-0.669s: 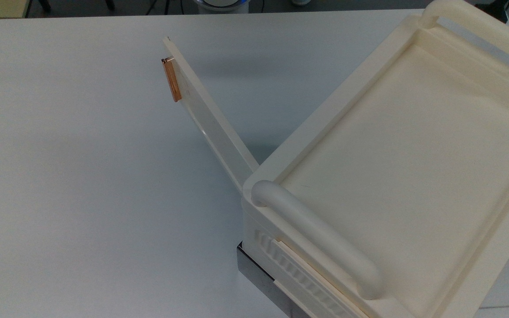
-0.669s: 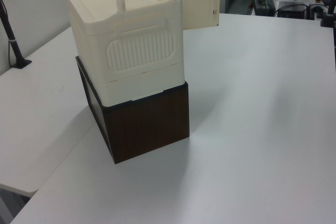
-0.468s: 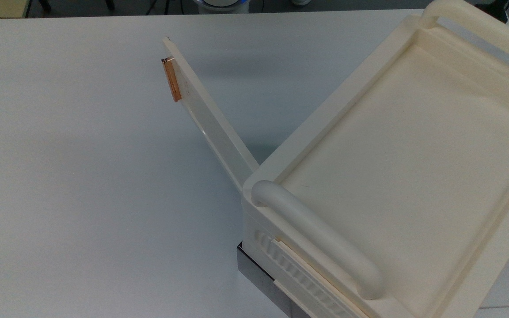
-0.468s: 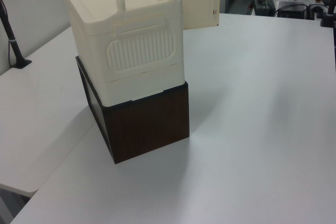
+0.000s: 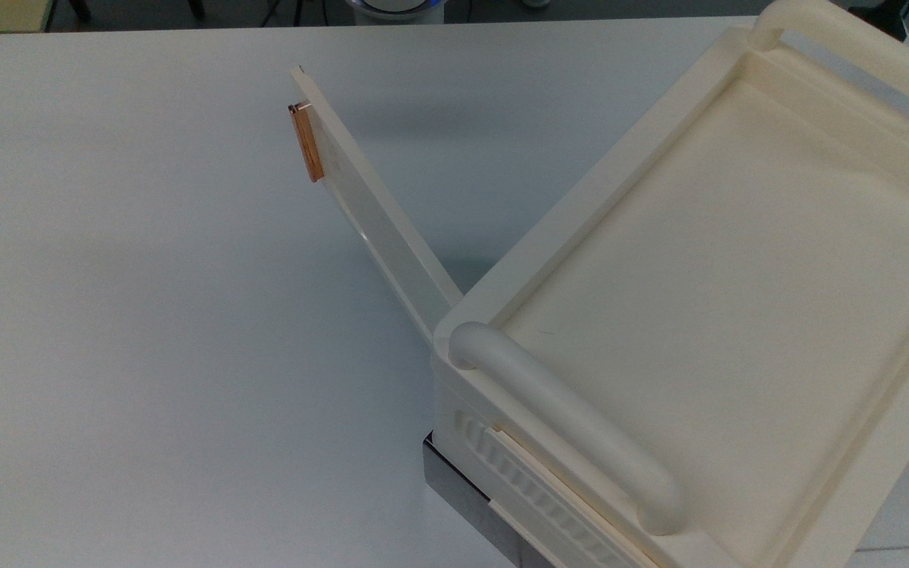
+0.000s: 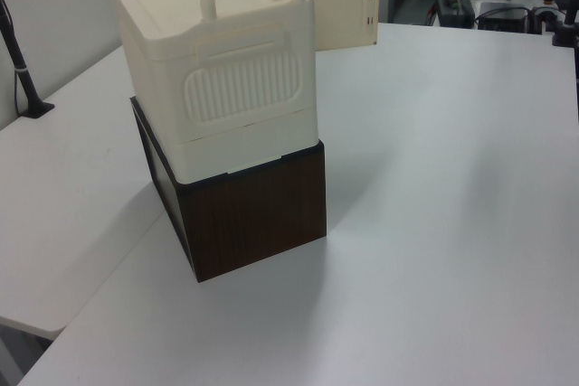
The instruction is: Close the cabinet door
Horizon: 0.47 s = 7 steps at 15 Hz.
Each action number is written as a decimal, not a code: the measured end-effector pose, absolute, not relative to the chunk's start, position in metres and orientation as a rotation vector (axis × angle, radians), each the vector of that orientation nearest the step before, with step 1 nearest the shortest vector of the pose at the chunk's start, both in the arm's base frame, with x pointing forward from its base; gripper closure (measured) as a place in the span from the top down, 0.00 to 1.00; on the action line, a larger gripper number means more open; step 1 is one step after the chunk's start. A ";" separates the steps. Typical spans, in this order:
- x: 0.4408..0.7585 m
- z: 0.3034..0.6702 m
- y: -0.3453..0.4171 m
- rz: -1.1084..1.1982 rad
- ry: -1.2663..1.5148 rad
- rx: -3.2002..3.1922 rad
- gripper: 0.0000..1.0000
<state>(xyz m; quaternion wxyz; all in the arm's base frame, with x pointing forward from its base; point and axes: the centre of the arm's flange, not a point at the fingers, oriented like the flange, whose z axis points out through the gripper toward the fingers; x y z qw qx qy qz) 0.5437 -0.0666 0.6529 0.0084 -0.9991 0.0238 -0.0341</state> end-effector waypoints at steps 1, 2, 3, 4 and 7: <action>0.544 0.652 -0.065 -0.105 0.071 -3.122 1.00; 0.544 0.652 -0.065 -0.104 0.069 -3.122 1.00; 0.544 0.652 -0.064 -0.103 0.068 -3.122 1.00; 0.544 0.652 -0.064 -0.103 0.067 -3.122 1.00; 0.544 0.652 -0.064 -0.103 0.067 -3.122 1.00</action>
